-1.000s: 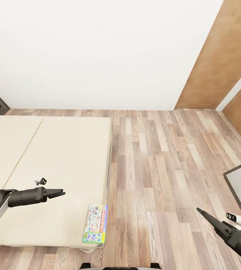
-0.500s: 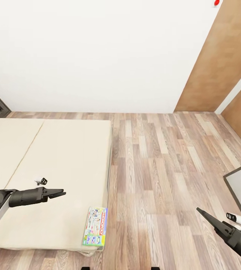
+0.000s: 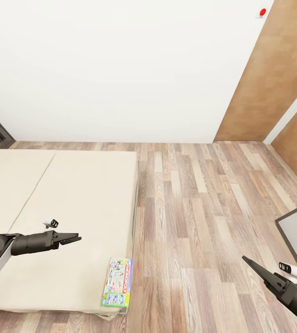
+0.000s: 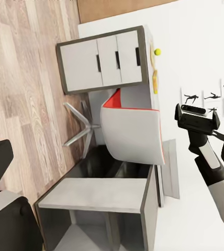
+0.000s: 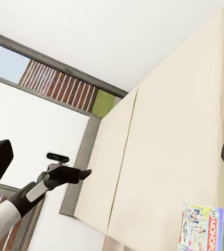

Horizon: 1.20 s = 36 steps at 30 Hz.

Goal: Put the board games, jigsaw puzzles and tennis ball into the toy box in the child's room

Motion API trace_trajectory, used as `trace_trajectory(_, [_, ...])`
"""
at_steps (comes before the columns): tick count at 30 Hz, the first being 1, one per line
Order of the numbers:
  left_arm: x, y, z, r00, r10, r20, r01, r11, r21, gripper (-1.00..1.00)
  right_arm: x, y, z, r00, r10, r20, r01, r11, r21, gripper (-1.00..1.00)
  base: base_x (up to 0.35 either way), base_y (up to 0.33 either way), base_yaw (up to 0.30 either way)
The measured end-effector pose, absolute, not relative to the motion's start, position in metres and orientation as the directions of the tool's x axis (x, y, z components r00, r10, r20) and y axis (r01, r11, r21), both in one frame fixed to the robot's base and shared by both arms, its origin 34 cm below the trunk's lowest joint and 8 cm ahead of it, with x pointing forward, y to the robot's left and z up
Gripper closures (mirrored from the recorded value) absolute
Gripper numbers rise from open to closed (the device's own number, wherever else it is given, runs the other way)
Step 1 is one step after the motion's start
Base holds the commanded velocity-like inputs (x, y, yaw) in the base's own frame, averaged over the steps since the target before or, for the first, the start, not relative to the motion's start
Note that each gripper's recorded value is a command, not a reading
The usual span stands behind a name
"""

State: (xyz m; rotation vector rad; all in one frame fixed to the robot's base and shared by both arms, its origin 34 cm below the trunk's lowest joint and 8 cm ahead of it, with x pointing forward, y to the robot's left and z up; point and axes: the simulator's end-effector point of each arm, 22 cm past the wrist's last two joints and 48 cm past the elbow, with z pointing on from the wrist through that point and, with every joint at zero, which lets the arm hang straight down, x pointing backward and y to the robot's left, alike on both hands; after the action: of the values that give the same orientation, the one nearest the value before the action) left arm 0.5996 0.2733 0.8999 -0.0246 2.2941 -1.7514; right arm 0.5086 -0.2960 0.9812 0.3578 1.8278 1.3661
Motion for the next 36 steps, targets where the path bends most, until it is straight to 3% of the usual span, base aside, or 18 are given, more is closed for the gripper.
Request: trace_trajectory(36, [0.605,0.273,0.929,-0.955,-0.167,-0.247,0.195,0.275,-0.941,-1.0,0.509,-0.294,1.001,-0.613,0.64,-0.463,-0.276,0.376,0.885,-1.0,0.0,0.0,0.0])
